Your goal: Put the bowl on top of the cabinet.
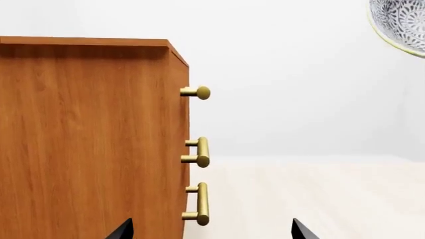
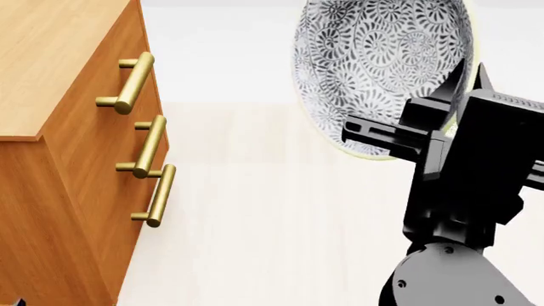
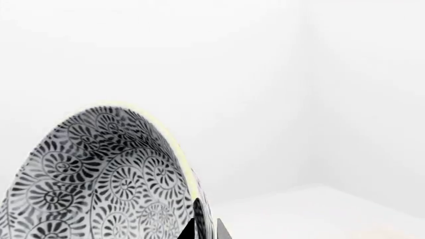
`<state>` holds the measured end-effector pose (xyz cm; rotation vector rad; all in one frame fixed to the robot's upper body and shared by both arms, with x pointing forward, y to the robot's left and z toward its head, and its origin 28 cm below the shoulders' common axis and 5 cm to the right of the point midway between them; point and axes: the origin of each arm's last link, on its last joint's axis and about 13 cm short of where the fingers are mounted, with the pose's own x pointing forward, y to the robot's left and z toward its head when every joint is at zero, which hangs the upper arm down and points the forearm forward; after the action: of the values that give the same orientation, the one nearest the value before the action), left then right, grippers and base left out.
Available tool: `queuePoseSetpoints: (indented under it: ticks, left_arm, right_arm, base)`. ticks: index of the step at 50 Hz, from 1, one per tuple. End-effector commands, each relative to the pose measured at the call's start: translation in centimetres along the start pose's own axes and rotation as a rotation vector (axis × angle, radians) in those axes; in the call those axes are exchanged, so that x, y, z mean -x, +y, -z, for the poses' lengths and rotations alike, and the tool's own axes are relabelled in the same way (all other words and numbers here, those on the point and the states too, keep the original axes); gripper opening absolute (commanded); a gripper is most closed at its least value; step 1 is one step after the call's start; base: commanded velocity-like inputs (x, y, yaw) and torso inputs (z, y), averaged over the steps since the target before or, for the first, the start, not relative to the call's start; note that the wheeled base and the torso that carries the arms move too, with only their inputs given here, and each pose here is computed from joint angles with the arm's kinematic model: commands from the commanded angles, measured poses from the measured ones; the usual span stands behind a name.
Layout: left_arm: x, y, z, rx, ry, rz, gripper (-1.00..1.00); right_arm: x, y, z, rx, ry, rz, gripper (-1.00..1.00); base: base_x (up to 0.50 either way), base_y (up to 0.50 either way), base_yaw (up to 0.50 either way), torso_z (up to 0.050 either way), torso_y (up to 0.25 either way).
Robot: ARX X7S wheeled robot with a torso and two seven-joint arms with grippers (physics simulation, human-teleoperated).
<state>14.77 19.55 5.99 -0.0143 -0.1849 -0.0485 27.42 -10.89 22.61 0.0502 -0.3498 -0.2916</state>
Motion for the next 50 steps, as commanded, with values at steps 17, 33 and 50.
queuePoseSetpoints:
  ticks: [17,33,50]
  left_arm:
    - [-2.2,-1.5,-6.6,-0.148,-0.147,0.066,1.00]
    - [-4.0,-2.7,-9.4,-0.171,-0.145,0.141,1.00]
    - [-5.2,-4.3,-12.7,-0.201,-0.188,0.180,1.00]
  right_arm:
    - [-0.9,0.5,0.1,-0.042,-0.113,-0.194,-1.00]
    - [0.4,0.4,0.7,-0.037,-0.176,-0.266,-1.00]
    - [2.2,-0.1,1.2,-0.054,-0.225,-0.471,-1.00]
  base:
    - [0.00,0.00,0.00,0.000,0.001]
    - [0.00,0.00,0.00,0.000,0.000]
    - [0.00,0.00,0.00,0.000,0.001]
